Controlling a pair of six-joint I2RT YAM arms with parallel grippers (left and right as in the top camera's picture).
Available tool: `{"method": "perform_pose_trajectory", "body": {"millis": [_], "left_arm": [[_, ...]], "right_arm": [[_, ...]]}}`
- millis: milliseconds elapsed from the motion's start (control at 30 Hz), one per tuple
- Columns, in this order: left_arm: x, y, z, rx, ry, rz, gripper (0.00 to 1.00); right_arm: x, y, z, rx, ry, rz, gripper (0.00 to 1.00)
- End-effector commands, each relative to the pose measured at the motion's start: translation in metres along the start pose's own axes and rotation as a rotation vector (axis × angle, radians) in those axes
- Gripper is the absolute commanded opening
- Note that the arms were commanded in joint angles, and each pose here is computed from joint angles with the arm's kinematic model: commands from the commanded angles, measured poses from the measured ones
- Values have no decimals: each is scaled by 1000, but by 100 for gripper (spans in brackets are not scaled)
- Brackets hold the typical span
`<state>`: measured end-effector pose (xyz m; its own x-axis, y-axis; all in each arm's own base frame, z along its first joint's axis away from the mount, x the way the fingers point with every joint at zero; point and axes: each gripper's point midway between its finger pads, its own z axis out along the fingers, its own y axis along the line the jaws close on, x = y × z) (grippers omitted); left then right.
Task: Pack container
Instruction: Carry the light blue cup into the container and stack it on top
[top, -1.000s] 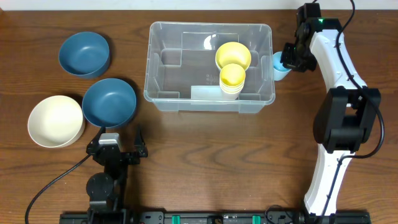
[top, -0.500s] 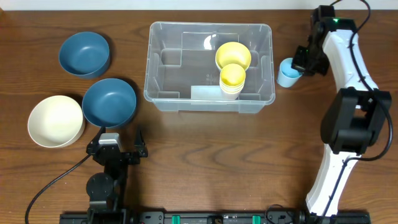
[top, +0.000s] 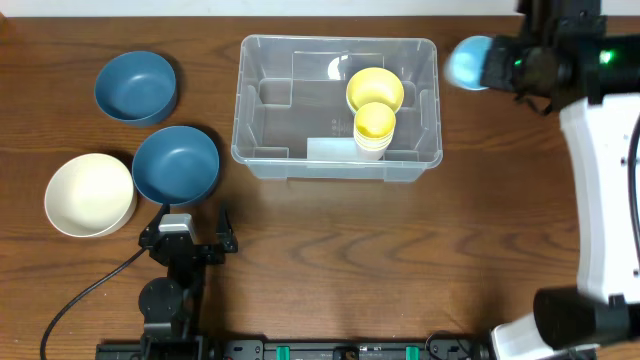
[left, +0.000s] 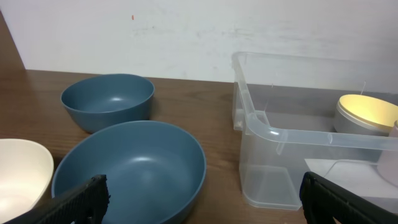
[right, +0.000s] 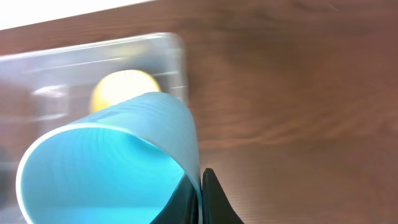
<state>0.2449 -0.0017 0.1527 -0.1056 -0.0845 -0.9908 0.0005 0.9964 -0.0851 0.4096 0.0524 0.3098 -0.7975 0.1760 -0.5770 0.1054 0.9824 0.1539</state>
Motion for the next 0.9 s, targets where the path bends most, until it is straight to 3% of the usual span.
{"method": "perform_pose_trajectory", "body": {"millis": [0, 267, 733, 800, 867], "left_arm": [[15, 1, 1, -3, 46, 13, 98], [15, 1, 1, -3, 46, 13, 98], [15, 1, 1, -3, 46, 13, 98], [15, 1, 1, -3, 46, 13, 98], [15, 1, 1, -3, 46, 13, 98]], "right_arm": [[16, 31, 11, -35, 50, -84, 2], [48, 81, 40, -76, 152, -185, 2], [81, 91, 80, -42, 296, -217, 4], [81, 91, 82, -42, 298, -217, 13], [81, 92, 85, -41, 300, -218, 40]]}}
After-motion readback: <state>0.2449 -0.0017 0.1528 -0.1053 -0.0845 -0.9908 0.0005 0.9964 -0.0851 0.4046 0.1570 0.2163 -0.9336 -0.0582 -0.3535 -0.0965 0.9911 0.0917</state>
